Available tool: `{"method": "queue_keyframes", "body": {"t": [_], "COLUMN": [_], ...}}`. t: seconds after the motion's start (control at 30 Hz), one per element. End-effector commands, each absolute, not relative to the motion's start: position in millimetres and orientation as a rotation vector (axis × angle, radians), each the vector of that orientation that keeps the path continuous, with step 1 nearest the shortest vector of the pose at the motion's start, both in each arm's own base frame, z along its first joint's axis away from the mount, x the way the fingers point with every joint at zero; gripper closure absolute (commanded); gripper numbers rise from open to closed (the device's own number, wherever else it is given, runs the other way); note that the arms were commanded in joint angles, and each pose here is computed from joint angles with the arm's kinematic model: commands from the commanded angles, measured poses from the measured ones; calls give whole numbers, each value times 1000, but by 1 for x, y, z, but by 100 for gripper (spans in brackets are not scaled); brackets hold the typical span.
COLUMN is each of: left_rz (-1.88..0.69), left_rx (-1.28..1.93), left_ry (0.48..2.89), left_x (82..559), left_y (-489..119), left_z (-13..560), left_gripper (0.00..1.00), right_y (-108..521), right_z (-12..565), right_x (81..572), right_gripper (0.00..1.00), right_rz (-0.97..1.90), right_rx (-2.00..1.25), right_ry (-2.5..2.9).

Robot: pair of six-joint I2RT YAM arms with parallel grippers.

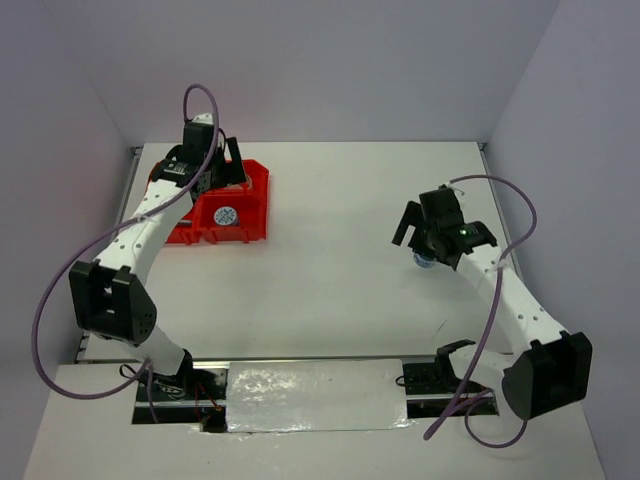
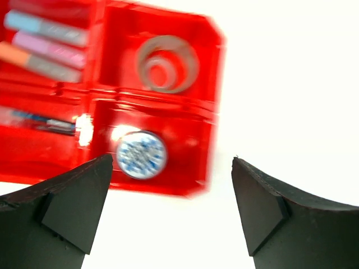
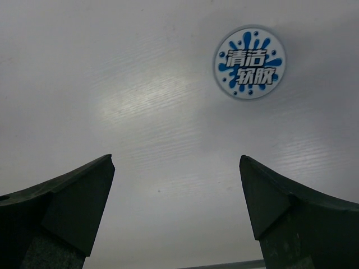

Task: Sort the stationery into containers
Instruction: Pick up the stationery from the center of the board.

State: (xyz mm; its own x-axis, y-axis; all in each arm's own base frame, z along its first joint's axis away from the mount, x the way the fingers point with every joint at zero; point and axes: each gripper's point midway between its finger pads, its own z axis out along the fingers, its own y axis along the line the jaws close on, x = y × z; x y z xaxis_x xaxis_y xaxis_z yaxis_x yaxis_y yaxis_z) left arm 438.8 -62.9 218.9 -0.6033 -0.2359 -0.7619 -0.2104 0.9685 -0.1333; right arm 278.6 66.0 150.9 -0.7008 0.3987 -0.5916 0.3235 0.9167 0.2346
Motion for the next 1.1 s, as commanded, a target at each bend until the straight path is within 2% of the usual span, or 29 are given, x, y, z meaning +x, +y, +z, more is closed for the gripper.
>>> {"method": "queue_keyframes", "body": {"t": [0.0, 0.3, 0.4, 0.63, 1.07], "left_rz": [-164, -384, -519, -623, -690], "left_rx": [-216, -22, 56, 163, 321], "left_ry": [2193, 2251, 2273, 2354, 2368], "left_x": [412, 352, 327, 295, 284], "left_y": [-90, -165, -203, -258, -308], "left_z": [266, 273, 259, 230, 227], "left_gripper": [1, 1, 1, 1, 1], "right_y": [36, -13, -26, -34, -21], "right_z": [162, 160, 151, 131, 131], "right_x": [292, 295, 290, 290, 323], "right_gripper": [0, 0, 0, 0, 0], "right_rz": [-62, -180, -129, -22, 114], "right_rx": [543, 721, 811, 847, 849], "right_ry": [2379, 2356, 2356, 2376, 2336]}}
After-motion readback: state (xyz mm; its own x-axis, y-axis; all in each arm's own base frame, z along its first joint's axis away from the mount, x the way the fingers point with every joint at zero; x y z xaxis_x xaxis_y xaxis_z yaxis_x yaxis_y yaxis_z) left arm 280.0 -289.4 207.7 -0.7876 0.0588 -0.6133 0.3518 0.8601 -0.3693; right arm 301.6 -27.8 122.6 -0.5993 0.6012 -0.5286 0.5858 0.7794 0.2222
